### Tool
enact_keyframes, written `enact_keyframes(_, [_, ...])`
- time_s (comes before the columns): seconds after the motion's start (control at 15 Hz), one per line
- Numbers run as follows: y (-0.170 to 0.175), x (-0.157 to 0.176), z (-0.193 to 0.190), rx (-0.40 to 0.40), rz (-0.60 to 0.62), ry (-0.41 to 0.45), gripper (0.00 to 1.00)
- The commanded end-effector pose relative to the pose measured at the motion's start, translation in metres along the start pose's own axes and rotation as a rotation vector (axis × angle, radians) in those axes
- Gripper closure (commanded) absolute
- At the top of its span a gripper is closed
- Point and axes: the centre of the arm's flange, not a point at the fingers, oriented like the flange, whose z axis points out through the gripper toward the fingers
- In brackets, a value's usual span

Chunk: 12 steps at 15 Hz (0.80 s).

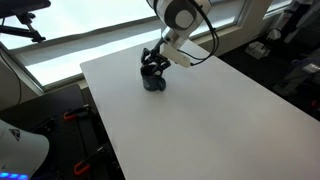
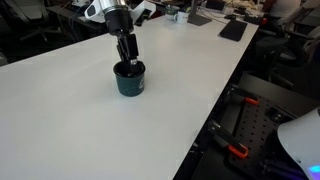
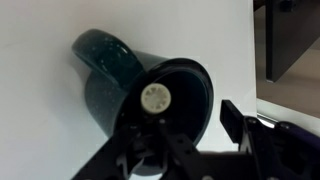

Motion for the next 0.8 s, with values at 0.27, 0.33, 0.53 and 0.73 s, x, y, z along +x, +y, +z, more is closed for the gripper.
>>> enact_keyframes(0.27, [-0.009,0.0,-0.017,-0.045,-0.006,-0.055,0.0])
enact_keyframes(0.33, [-0.01,0.001,-0.018,-0.048,-0.007,-0.056,0.0])
enact_keyframes(0.53, [-0.014,0.001,-0.023,-0.049,-0.011,-0.045,0.0])
enact_keyframes(0.73, [-0.022,0.003,-0.029,-0.067,-0.022,-0.045,0.0])
